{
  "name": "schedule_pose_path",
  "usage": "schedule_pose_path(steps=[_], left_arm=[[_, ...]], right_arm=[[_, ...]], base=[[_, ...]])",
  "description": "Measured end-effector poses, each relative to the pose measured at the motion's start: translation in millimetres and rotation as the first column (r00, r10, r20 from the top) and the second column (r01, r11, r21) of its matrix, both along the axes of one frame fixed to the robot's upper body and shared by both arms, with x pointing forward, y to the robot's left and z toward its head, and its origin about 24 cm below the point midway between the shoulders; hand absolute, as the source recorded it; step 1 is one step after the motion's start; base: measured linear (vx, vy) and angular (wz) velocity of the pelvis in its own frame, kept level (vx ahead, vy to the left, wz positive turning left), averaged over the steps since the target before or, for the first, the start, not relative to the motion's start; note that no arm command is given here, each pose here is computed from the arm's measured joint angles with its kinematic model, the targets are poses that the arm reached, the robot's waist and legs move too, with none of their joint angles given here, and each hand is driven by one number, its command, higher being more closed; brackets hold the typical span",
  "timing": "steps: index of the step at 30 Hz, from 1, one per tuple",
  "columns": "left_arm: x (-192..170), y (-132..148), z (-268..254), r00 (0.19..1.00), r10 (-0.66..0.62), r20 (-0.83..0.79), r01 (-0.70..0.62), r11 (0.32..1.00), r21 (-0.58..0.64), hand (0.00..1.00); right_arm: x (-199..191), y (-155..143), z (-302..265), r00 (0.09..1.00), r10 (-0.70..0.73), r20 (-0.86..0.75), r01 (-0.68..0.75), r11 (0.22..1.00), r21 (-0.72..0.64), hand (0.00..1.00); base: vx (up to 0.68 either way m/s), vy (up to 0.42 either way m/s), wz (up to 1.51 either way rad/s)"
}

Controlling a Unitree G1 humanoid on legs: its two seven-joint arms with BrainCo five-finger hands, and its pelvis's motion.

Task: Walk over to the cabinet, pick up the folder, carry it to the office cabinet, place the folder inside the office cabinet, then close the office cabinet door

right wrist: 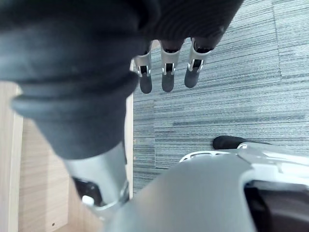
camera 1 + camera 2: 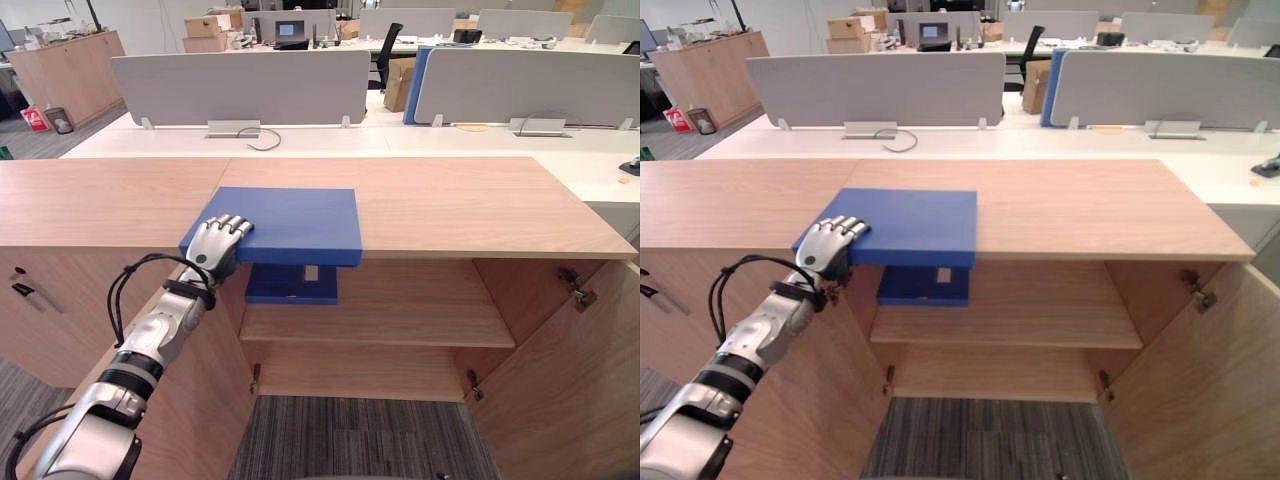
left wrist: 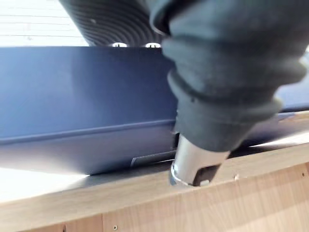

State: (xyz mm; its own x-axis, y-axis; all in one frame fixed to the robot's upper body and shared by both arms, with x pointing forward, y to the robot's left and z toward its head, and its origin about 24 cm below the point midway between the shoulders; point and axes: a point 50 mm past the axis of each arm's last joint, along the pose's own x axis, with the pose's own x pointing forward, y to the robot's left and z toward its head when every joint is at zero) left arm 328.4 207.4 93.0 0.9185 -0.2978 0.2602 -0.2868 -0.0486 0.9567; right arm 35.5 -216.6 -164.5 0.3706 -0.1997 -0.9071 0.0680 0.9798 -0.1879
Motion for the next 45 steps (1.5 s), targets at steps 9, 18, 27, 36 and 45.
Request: schedule_pose_path(steps=[9, 18, 27, 36, 45], left_arm=[[-1.2, -10.5, 10.2, 0.997, -0.051, 0.049, 0.05, 0.998, 0.025, 1.0], [-112.0, -104.6, 29.6, 0.9, -0.379, 0.217, 0.411, 0.564, -0.716, 1.0], [-126.0, -96.6, 5.5, 0.921, -0.37, 0.12, 0.115, -0.036, -0.993, 1.0], [-138.3, -88.3, 2.1, 0.922, -0.361, 0.138, 0.015, -0.325, -0.946, 1.0], [-140.4, -88.9, -14.3, 0.882, -0.471, 0.032, -0.054, -0.168, -0.984, 1.0]], right_arm=[[-1.7, 0.1, 0.0, 1.0, 0.007, -0.004, -0.007, 1.0, -0.006, 0.0], [2.1, -3.3, -1.4, 0.999, -0.031, -0.021, 0.03, 0.999, -0.031, 0.0], [24.8, 0.8, -0.5, 1.0, 0.002, -0.011, -0.002, 1.0, -0.032, 0.0], [206.6, 91.7, 102.5, 0.732, -0.055, 0.679, -0.136, 0.965, 0.225, 0.0], [238.8, 35.4, 192.7, 0.431, -0.031, 0.902, -0.227, 0.964, 0.141, 0.0]], base=[[-0.02, 0.004, -0.01], [0.0, 0.004, 0.07], [-0.05, 0.001, 0.11], [0.01, -0.003, 0.19], [-0.01, 0.003, -0.01]])
